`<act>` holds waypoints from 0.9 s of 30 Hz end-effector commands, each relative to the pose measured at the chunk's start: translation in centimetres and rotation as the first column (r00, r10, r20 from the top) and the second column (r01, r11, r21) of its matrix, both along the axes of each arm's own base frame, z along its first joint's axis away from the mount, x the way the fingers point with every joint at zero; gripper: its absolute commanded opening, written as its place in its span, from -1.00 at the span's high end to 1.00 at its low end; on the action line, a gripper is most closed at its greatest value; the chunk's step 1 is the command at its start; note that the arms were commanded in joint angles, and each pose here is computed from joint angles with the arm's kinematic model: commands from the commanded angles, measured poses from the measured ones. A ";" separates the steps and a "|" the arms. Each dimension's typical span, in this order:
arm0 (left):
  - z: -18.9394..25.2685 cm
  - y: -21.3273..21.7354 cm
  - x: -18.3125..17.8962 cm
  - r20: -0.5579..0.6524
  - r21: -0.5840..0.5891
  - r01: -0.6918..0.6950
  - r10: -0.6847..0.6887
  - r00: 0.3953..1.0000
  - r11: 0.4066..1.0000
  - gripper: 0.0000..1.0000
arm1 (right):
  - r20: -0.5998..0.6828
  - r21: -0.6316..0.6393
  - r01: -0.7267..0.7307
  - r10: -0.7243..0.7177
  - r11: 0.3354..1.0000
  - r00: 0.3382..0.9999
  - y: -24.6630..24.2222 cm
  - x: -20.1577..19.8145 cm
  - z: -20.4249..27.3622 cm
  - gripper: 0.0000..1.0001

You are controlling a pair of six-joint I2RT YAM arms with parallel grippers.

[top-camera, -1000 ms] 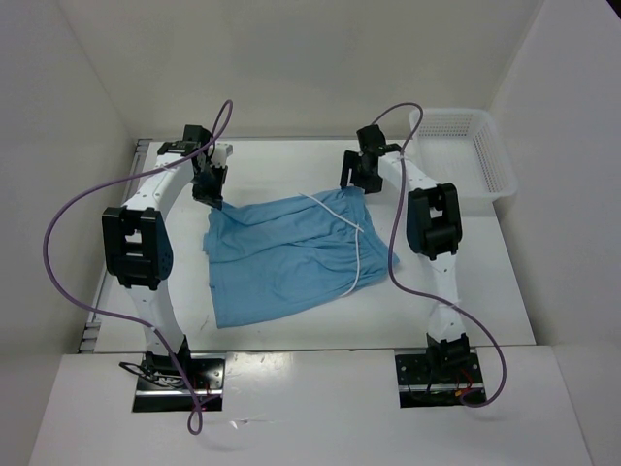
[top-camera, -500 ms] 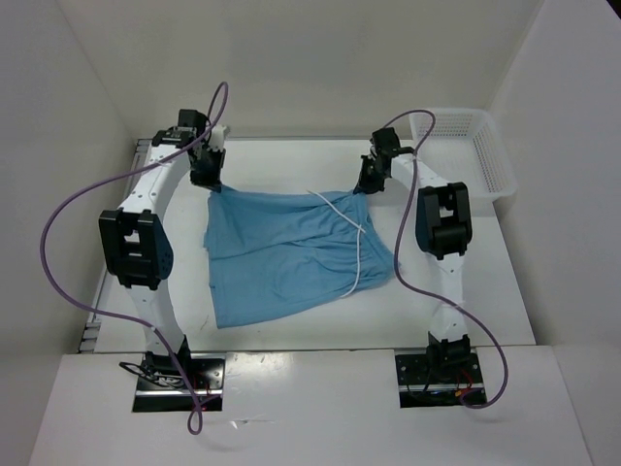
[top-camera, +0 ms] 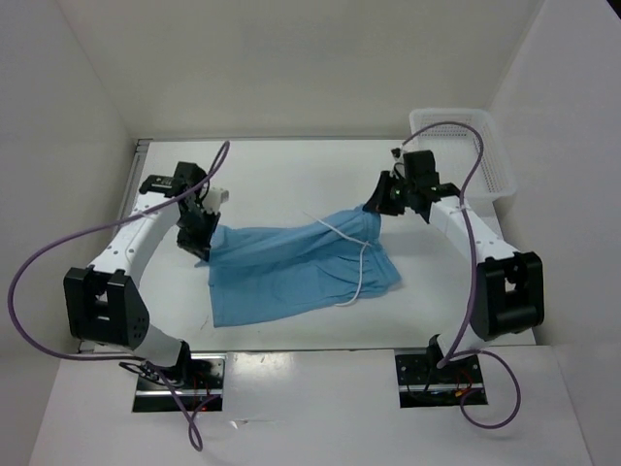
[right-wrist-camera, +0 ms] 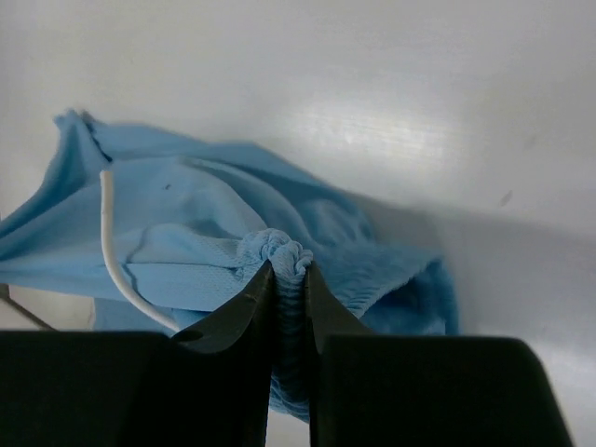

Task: Fold and stack the shorts
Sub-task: Fold the shorts

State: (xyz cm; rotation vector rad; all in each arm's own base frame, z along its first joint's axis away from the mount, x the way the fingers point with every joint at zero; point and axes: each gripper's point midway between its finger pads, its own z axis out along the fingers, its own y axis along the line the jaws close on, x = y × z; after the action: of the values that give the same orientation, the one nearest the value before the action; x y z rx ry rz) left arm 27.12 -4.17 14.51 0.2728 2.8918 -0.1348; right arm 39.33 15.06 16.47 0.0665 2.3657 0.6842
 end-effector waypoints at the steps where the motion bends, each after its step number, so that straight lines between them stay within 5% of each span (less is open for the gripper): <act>1: -1.2 -0.3 -4.6 -0.128 -0.012 0.022 -0.023 0.991 1.000 1.00 | -0.113 -0.006 0.026 -0.026 1.000 0.993 -0.4 -4.0 -3.5 0.99; 9: -3.3 -1.5 -9.9 -0.290 -0.035 0.085 -0.092 0.953 0.996 1.00 | -0.186 -0.057 0.123 -0.132 0.991 0.974 -1.7 -10.0 -5.5 0.99; 22: -3.9 -2.2 -11.0 -0.317 -0.023 0.147 -0.147 0.937 0.989 0.98 | -0.170 -0.176 0.178 -0.208 0.968 0.963 -3.2 -10.6 -3.6 0.94; 23: -3.7 -2.2 -11.0 -0.307 -0.024 0.148 -0.148 0.940 0.989 0.86 | -0.173 -0.168 0.172 -0.200 0.971 0.964 -3.0 -10.6 -3.3 0.83; 24: -3.9 -2.2 -11.3 -0.317 -0.023 0.147 -0.147 0.937 0.989 0.72 | -0.186 -0.169 0.152 -0.183 0.974 0.965 -2.9 -11.0 -3.5 0.47; 26: -4.0 -2.1 -11.5 -0.334 -0.021 0.147 -0.146 0.931 0.989 0.22 | -0.209 -0.178 0.135 -0.172 0.975 0.963 -2.9 -11.6 -2.7 0.35; 27: -4.0 -2.1 -11.5 -0.334 -0.021 0.147 -0.146 0.931 0.989 0.13 | -0.239 -0.206 0.136 -0.185 0.969 0.953 -3.4 -12.4 -2.8 0.24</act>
State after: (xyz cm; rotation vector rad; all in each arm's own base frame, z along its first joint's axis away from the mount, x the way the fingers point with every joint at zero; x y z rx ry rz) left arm 16.73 -6.47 10.10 0.5071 3.1816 -0.2164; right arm 27.74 12.42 11.55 0.2906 2.6112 0.4447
